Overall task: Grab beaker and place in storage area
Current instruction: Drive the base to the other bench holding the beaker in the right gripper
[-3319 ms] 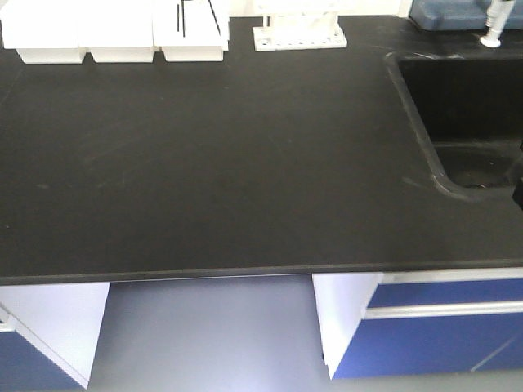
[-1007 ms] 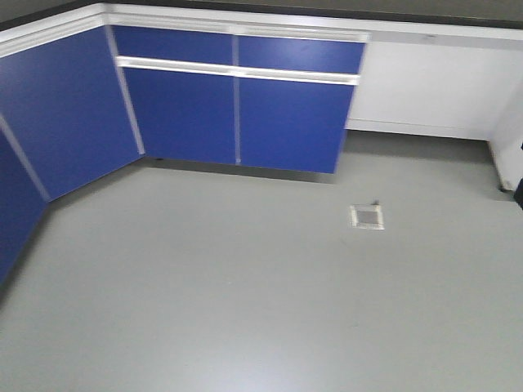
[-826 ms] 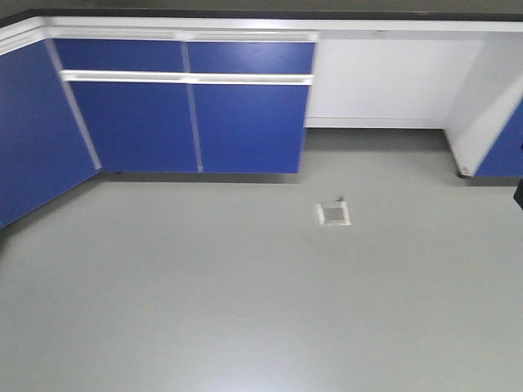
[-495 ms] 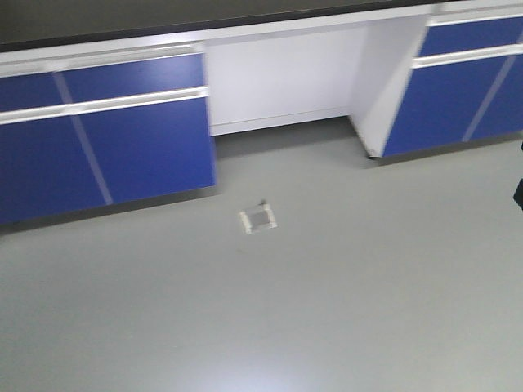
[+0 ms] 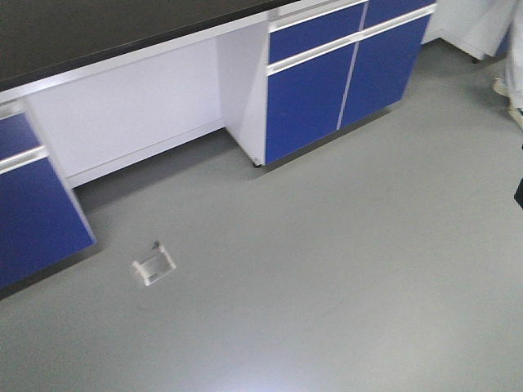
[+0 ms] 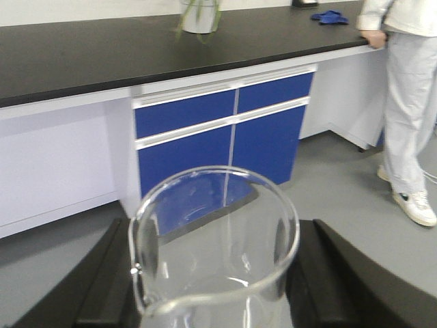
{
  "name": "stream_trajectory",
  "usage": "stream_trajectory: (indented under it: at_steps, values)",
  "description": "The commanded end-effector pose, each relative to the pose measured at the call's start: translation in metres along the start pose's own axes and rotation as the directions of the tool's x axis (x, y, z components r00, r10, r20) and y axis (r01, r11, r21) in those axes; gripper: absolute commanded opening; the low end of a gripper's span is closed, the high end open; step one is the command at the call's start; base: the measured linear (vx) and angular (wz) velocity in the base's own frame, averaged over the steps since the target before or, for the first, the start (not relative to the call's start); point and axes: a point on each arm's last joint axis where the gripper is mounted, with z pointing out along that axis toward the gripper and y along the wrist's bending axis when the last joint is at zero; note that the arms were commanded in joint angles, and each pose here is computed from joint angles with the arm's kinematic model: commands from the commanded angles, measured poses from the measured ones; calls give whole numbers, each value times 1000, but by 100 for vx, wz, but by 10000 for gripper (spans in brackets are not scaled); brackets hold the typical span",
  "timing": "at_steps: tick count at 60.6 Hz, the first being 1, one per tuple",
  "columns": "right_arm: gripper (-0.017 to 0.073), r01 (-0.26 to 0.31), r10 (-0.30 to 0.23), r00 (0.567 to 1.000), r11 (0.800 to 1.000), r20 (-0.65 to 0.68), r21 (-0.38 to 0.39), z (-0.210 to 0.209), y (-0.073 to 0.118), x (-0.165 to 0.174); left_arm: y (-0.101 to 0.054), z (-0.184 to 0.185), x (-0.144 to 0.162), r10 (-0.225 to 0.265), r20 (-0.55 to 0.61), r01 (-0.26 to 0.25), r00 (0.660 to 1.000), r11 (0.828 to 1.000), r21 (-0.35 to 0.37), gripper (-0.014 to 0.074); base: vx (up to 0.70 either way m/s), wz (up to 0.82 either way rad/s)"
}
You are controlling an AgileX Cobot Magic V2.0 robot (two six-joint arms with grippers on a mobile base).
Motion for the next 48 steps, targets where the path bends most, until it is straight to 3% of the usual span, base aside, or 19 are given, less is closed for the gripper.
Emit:
stream_trajectory:
  at_steps: [1, 22, 48]
  values:
    - [-3, 21, -19, 994, 1000, 106, -18, -2, 1, -17, -2, 0, -1, -12, 77, 10, 997, 1000, 28, -8, 33, -40]
    - [-3, 21, -19, 994, 1000, 107, -18, -2, 1, -17, -2, 0, -1, -12, 77, 10, 997, 1000, 28, -8, 39, -25]
    - [-3, 21, -19, 994, 1000, 107, -18, -2, 1, -17, -2, 0, -1, -12, 77, 10, 997, 1000, 28, -8, 46, 4]
